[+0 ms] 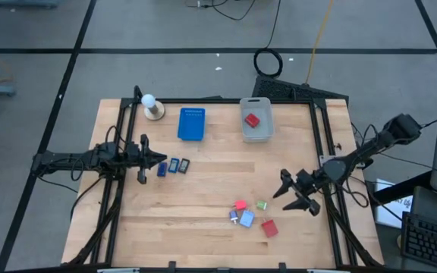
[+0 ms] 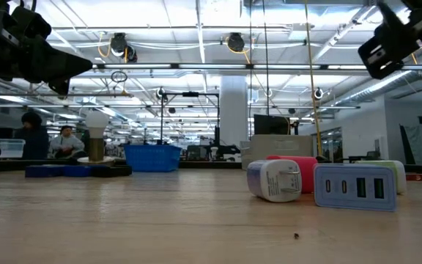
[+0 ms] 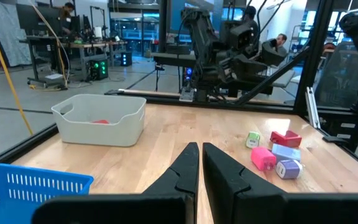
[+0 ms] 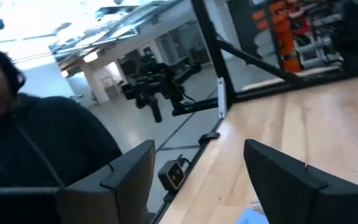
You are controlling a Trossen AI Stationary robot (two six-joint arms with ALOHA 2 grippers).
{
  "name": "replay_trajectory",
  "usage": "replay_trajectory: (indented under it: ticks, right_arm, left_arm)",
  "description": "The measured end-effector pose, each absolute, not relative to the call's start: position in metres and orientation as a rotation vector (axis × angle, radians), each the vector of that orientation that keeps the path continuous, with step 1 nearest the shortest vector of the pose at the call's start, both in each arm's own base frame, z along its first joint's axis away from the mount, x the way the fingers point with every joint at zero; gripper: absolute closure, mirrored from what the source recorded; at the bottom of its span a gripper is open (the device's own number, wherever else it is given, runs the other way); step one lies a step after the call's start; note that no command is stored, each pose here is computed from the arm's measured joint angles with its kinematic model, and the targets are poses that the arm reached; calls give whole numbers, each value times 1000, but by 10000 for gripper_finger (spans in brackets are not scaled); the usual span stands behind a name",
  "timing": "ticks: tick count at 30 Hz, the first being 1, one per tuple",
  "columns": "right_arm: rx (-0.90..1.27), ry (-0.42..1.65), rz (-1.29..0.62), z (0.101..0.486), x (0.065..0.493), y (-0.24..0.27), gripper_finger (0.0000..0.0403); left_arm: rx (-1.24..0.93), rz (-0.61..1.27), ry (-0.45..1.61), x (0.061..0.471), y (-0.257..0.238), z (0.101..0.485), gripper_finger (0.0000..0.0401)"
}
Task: Pick & Place Office items
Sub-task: Put the red charger adapter into the gray bin
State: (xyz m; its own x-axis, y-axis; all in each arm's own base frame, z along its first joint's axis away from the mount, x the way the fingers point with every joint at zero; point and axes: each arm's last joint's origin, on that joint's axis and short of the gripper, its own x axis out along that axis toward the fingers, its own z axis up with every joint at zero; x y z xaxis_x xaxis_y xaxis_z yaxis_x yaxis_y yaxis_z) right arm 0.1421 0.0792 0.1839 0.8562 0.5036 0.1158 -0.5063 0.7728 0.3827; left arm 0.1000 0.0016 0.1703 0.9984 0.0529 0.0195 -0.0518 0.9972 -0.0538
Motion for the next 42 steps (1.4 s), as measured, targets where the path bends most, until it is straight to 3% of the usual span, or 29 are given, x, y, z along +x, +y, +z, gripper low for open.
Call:
replay_trajectory:
  ticks: [16,27,34,42]
  right_arm:
    - [365,-41,656,177,130,108,161]
    - [548,127,483,155,153,132,161]
    - [425,130,638,160,173,157,161]
    - [359,8,616,172,180,157,161]
  left_arm:
    - [-53,53,-21,100,2,170,380]
    - [-53,53,-21,100,2,170,380]
    - [-53,53,-21,100,2,170,380]
    - [-53,53,-21,100,2,170,380]
